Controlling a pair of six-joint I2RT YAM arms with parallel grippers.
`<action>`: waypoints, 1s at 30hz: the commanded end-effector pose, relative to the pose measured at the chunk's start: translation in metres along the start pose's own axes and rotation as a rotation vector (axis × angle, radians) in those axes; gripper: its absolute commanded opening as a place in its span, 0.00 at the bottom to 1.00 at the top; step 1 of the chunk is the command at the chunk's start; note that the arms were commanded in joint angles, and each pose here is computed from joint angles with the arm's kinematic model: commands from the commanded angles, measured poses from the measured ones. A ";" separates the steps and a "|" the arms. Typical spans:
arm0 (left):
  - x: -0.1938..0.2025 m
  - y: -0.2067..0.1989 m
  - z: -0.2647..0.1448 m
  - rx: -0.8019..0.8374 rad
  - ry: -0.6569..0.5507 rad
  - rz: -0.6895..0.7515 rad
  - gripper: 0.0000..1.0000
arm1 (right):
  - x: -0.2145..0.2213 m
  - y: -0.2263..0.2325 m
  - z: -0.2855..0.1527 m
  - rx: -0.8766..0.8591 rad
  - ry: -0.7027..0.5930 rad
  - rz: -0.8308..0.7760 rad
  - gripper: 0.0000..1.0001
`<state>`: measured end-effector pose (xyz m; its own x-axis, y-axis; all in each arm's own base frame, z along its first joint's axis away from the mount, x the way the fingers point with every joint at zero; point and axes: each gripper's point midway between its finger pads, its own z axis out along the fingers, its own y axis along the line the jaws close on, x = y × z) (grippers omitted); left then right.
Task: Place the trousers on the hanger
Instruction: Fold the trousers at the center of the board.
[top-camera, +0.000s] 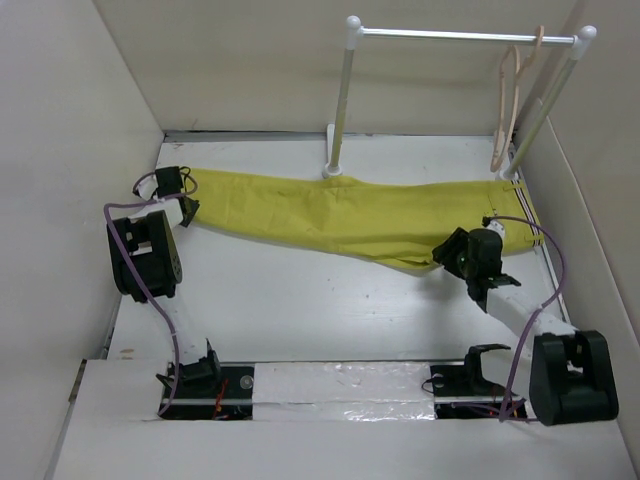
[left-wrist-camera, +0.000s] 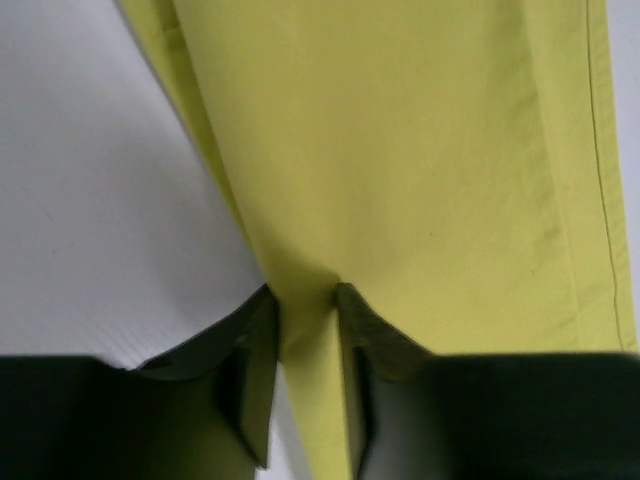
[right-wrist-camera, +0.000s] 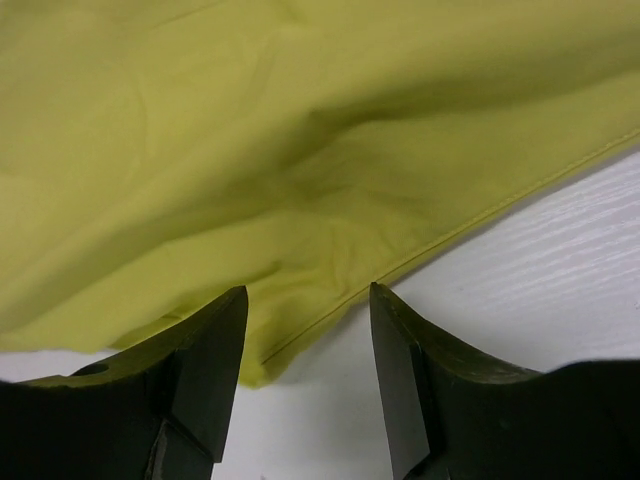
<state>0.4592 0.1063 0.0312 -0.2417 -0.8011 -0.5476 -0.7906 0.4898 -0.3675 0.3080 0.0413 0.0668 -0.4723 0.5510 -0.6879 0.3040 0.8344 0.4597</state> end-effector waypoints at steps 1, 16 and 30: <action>-0.001 -0.010 0.000 0.030 0.017 -0.004 0.18 | -0.008 0.017 0.014 -0.100 0.046 0.058 0.57; -0.001 -0.005 0.005 0.000 0.024 0.055 0.00 | 0.006 0.023 0.018 -0.136 0.148 0.064 0.00; -0.052 0.089 -0.052 -0.425 -0.247 0.203 0.00 | 0.039 0.003 -0.074 -0.155 0.163 0.006 0.00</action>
<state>0.4078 0.1395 0.0366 -0.3223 -0.6752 -0.6636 -0.8687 0.4894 -0.0760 0.2563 0.0630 0.0968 -0.5218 0.5757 -0.6295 0.1572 0.7902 0.5924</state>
